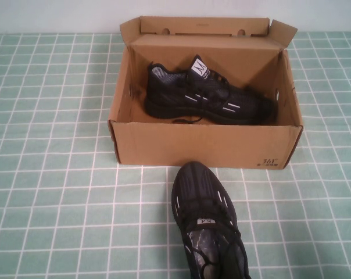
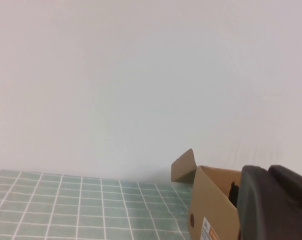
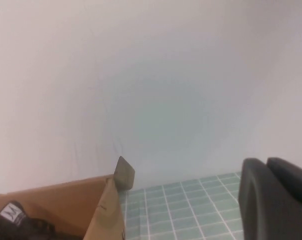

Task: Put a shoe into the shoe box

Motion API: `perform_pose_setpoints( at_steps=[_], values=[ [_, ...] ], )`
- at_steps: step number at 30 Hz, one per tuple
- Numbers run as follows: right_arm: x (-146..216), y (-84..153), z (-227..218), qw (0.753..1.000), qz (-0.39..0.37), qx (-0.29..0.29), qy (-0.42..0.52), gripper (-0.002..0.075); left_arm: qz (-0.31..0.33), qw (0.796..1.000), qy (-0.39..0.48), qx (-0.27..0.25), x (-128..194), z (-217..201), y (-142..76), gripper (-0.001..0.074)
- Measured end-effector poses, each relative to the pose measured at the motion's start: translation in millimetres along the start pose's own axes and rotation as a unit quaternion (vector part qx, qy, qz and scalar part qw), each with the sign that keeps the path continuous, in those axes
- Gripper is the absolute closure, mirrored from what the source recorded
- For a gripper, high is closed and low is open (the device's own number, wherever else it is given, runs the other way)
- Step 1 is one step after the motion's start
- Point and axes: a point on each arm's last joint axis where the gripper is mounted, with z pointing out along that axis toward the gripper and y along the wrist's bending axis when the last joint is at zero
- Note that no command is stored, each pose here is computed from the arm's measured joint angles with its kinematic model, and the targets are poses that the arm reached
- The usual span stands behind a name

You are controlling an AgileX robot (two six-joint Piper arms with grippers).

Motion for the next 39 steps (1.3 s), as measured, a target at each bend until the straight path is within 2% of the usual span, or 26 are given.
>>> perform_pose_setpoints(
  at_steps=[2,4,7,10,12,16,19,21,24,26,31,35,37,39],
  values=[
    [-3,0,0,1.0,0.01,0.002,-0.018,0.0734,-0.001,1.0,-0.001,0.0,0,0,0,0.0739],
    [-13,-1,-1,0.996,0.058,0.004,-0.072,0.0734,-0.013,1.0,-0.014,0.004,-3,0,-1,0.0739],
    [-34,-4,-7,0.968,0.162,-0.011,-0.191,0.0734,-0.052,0.995,-0.076,0.023,-14,-1,-3,0.0739],
    [-49,-5,-14,0.936,0.209,-0.033,-0.28,0.0734,-0.1,0.979,-0.168,0.06,-31,-6,-8,0.074],
    [-58,-3,-17,0.924,0.222,-0.052,-0.308,0.0734,-0.129,0.956,-0.245,0.098,-45,-13,-11,0.0739],
    [-104,21,-26,0.908,0.173,-0.128,-0.36,0.0734,-0.183,0.895,-0.367,0.175,-77,-29,-19,0.0739],
    [-146,42,-39,0.898,0.112,-0.179,-0.385,0.0734,-0.19,0.868,-0.411,0.204,-112,-38,-26,0.074],
    [-172,53,-49,0.898,0.076,-0.19,-0.39,0.0734,-0.182,0.863,-0.421,0.212,-139,-43,-33,0.0739],
    [-208,63,-67,0.9,0.049,-0.185,-0.39,0.0734,-0.164,0.875,-0.406,0.207,-175,-51,-43,0.0739],
    [-227,67,-72,0.908,0.045,-0.173,-0.378,0.0734,-0.139,0.896,-0.378,0.187,-197,-57,-49,0.0739],
    [-254,69,-55,0.963,0.041,-0.098,-0.248,0.0734,-0.084,0.939,-0.313,0.115,-234,-65,-53,0.0739],
    [-246,64,-17,0.996,0.042,-0.019,-0.079,0.0734,-0.093,0.98,-0.174,0.019,-227,-37,-42,0.0739],
    [-230,60,3,0.999,0.046,0.016,0.023,0.0734,-0.099,0.99,-0.091,-0.029,-213,-20,-35,0.0739],
    [-214,59,18,0.992,0.046,0.035,0.11,0.0734,-0.102,0.992,-0.01,-0.076,-197,-7,-28,0.0739]
  ],
)
